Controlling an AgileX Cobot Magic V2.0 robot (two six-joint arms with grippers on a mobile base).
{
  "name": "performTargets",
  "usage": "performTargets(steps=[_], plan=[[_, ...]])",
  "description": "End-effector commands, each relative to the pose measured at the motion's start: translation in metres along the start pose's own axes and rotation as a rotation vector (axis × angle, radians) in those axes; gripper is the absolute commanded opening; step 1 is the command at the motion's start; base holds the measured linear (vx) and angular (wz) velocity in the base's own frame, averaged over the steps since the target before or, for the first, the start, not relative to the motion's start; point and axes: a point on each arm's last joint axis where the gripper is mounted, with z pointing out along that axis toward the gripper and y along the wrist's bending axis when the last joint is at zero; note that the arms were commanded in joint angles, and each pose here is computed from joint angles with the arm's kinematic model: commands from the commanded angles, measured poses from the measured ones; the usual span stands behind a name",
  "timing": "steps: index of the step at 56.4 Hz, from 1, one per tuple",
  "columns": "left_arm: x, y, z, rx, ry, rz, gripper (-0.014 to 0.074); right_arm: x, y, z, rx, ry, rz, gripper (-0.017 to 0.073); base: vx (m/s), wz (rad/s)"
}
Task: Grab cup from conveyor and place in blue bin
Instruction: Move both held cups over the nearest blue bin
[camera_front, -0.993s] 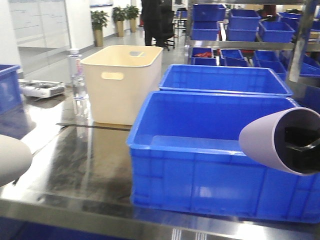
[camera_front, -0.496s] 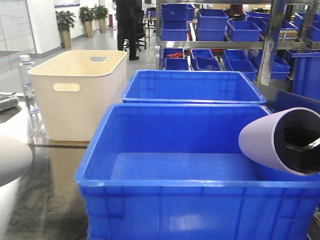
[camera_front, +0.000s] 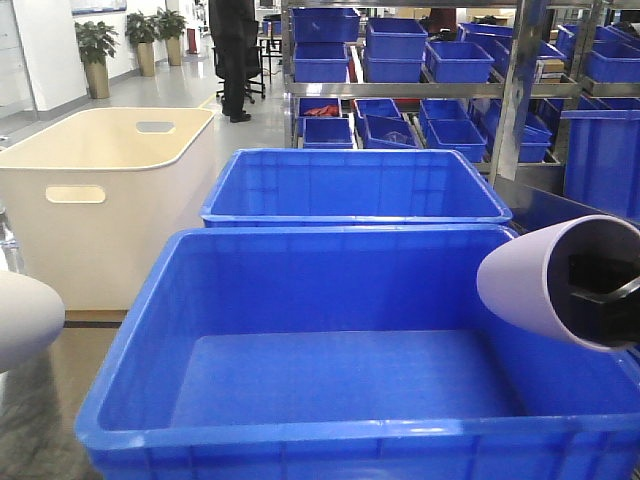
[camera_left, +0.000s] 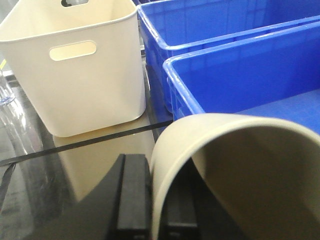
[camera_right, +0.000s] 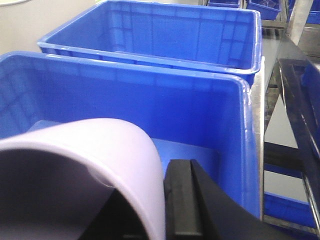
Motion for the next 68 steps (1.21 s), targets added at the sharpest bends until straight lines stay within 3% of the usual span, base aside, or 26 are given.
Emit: performTargets(steps=[1, 68], plan=[[-0.0173, -0.0002, -0.0071, -0.005, -0.130, -0.013, -0.0007, -0.0177, 0.0003, -0.0099, -0.003, -0.133, -0.007, -0.0009, 0.09, -0.07], [-0.0178, -0.0001, -0.0071, -0.007, -0.135, -0.013, -0.0007, -0.0182, 0.0008, -0.0099, -0.009, -0.138, 0.002, -0.0009, 0.02, -0.02]])
